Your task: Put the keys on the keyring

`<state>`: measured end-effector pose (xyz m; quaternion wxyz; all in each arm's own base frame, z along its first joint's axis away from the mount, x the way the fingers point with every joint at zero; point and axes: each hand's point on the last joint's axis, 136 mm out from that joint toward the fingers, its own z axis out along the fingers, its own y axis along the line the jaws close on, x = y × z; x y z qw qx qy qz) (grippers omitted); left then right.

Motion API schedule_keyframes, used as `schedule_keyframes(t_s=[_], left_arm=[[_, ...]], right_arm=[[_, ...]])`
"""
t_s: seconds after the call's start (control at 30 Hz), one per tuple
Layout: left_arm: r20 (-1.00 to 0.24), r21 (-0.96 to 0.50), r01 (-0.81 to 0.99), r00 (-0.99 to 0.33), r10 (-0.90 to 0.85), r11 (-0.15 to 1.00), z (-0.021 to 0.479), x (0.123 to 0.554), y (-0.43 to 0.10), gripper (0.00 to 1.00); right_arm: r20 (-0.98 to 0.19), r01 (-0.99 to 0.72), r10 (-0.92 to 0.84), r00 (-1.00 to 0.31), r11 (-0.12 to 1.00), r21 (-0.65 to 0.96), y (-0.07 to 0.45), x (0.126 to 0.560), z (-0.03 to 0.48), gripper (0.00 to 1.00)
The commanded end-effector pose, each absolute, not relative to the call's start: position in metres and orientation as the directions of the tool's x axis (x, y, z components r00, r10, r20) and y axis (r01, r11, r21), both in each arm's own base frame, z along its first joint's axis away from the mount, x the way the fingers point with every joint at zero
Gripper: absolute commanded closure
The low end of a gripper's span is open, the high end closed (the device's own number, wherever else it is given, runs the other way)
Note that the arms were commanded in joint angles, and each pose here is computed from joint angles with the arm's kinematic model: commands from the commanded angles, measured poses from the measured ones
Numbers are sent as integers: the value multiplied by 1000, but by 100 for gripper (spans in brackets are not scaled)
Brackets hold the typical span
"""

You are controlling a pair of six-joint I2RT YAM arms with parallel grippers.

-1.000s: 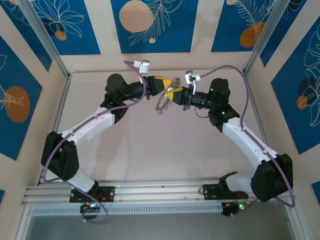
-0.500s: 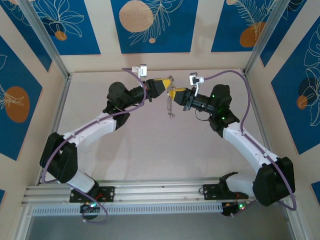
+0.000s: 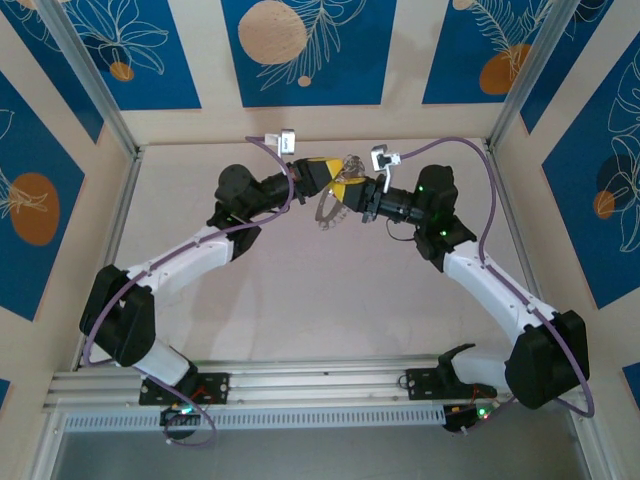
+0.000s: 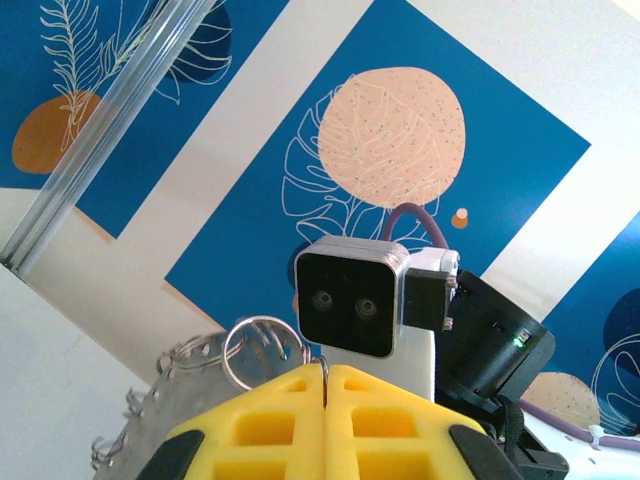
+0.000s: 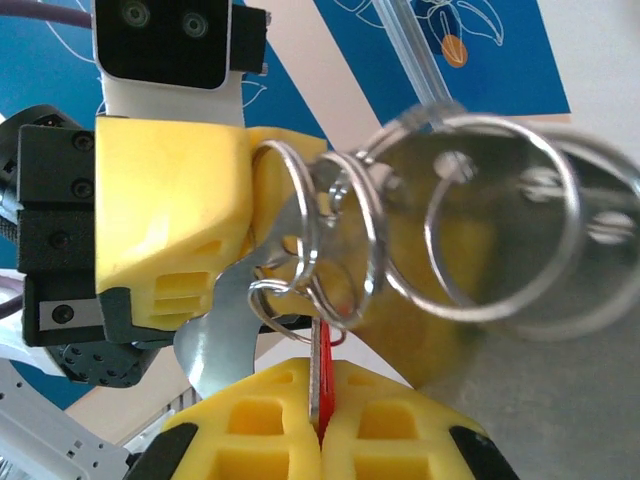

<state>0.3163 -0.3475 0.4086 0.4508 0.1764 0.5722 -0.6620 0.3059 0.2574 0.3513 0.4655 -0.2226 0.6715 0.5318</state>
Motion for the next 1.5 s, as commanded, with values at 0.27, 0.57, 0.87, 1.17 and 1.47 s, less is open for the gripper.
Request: schedule_keyframes(t_s=[0.27, 0.57, 0.87, 1.17, 1.47], left_arm=[[-753, -543, 840, -481, -449, 10, 439, 305, -348, 100], [-746, -546, 838, -483, -459, 6, 440, 306, -349, 100], [-724, -558, 830, -482, -493, 7, 442, 308, -345, 100], [-724, -557, 831, -487, -490, -3, 443, 306, -346, 100], [-726, -553, 833, -486, -487, -8, 443, 306, -347, 100]], right_arm=[[-864, -767, 249, -437, 399, 503, 224, 296, 362, 72], [-864, -739, 344, -367, 457, 495, 194, 294, 390, 66], [-807, -751, 446, -388, 354, 557, 199, 312, 421, 66], [-783, -768, 468, -410, 286, 573, 209, 317, 428, 66], [-795, -786, 457, -399, 277, 553, 217, 313, 433, 67]])
